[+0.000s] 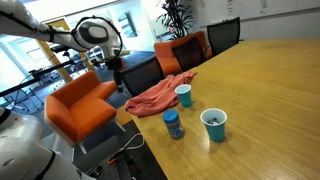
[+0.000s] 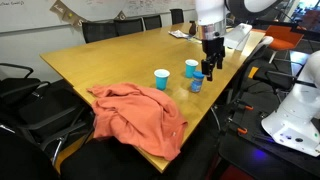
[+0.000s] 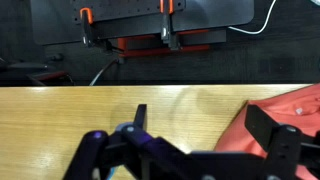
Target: Take the lid off the peanut butter jar and put it on the table
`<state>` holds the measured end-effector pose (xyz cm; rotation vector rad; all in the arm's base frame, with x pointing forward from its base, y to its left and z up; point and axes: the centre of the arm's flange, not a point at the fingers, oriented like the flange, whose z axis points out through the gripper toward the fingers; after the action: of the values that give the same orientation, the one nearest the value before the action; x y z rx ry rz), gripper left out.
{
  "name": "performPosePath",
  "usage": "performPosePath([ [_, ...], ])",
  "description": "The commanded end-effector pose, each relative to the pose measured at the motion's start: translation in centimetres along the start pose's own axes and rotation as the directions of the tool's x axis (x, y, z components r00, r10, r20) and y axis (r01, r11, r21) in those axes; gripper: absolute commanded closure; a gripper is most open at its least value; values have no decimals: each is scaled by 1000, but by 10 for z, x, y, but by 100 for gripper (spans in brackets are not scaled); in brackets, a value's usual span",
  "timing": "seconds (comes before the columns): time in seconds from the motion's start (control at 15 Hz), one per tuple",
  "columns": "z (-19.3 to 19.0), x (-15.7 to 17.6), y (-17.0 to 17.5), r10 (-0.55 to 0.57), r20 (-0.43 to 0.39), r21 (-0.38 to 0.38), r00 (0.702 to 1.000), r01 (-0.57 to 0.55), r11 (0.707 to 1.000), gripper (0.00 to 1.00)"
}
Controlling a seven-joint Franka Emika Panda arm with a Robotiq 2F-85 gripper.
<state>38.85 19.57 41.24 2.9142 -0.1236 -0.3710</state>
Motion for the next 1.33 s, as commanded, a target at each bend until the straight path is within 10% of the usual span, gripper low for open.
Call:
performPosePath([
  [0.0, 0, 0, 0, 0, 0, 0, 1000, 0, 1000, 0],
  [0.73, 0, 2, 4, 43, -31, -25, 999, -44, 999, 0],
  [1.27, 5, 36, 81, 226, -106, -38, 968, -231, 972, 0],
])
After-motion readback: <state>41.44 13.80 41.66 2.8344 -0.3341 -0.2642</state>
